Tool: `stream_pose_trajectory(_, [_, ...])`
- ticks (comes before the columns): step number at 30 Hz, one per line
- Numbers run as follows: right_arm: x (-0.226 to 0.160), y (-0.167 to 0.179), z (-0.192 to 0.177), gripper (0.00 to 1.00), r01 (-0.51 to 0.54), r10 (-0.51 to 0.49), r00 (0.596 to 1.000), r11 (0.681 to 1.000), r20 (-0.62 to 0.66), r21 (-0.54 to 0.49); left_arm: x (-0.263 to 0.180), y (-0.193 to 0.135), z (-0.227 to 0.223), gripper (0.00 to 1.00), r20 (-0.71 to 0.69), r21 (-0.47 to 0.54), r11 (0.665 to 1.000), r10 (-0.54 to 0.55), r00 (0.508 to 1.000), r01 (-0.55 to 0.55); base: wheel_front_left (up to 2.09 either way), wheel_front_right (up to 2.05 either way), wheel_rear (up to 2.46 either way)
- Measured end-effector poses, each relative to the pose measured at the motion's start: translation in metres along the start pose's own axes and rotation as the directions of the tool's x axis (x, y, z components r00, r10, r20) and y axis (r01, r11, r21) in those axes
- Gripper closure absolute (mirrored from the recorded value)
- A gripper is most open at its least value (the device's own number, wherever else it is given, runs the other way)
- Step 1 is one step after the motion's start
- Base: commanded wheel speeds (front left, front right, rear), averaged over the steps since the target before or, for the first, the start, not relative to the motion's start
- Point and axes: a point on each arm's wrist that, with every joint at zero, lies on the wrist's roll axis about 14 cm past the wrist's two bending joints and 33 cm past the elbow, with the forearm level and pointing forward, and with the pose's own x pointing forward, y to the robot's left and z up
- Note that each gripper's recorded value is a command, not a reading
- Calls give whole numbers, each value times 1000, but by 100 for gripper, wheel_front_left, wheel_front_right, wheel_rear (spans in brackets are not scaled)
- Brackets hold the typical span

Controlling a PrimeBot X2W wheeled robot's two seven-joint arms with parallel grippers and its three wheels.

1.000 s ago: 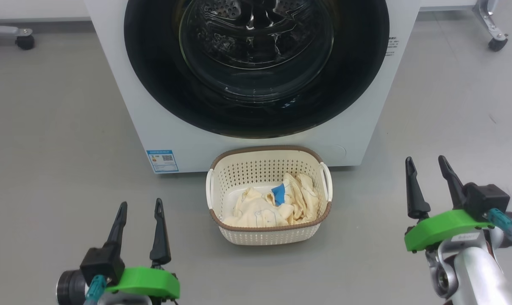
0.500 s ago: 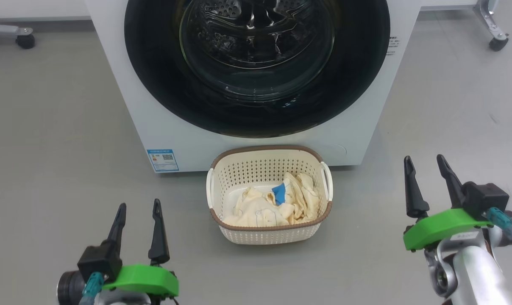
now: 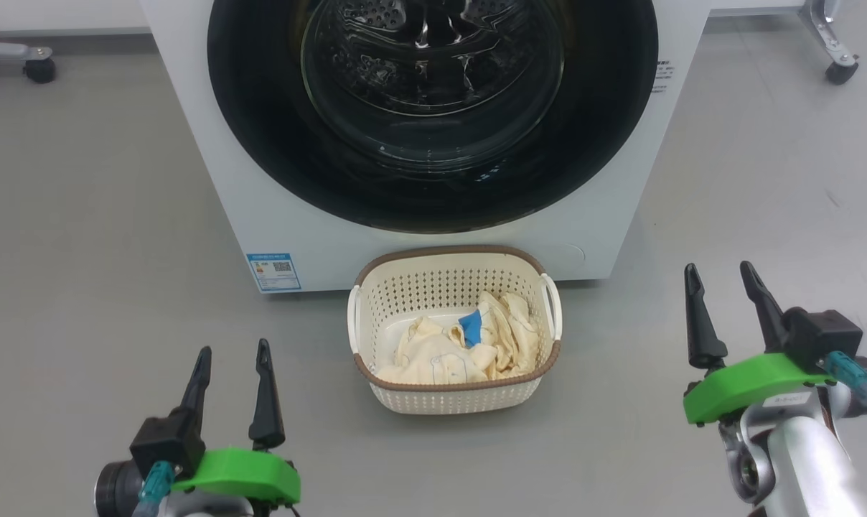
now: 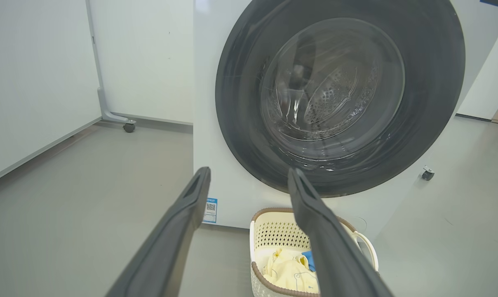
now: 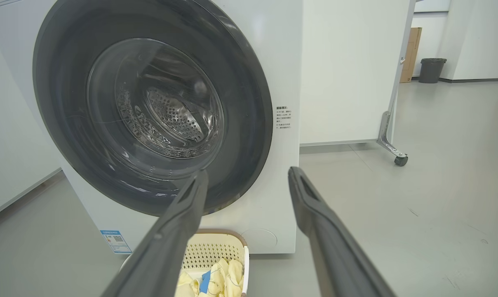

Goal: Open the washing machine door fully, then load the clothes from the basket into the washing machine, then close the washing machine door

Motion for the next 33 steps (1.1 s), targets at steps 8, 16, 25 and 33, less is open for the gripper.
stream_pose_trajectory(8, [0,0,2,0,0,0,1000,1000,4,-1,-1,0,-1,0,-3,-1,1000,1,1000,-1,0,0,0])
stream_pose_trajectory(16, [0,2,3,0,-6,6,1000,1000,9,-2,-2,1,4,0,11,5,1000,9,1000,-9,9,10,-19])
stream_pose_trajectory(25, [0,4,4,0,-11,11,1000,1000,11,-3,-4,2,6,0,17,15,1000,8,1000,-9,68,68,-135])
stream_pose_trajectory(33, [0,3,2,0,-9,9,1000,1000,3,-2,-4,2,5,0,11,23,1000,4,1000,-4,118,118,-236])
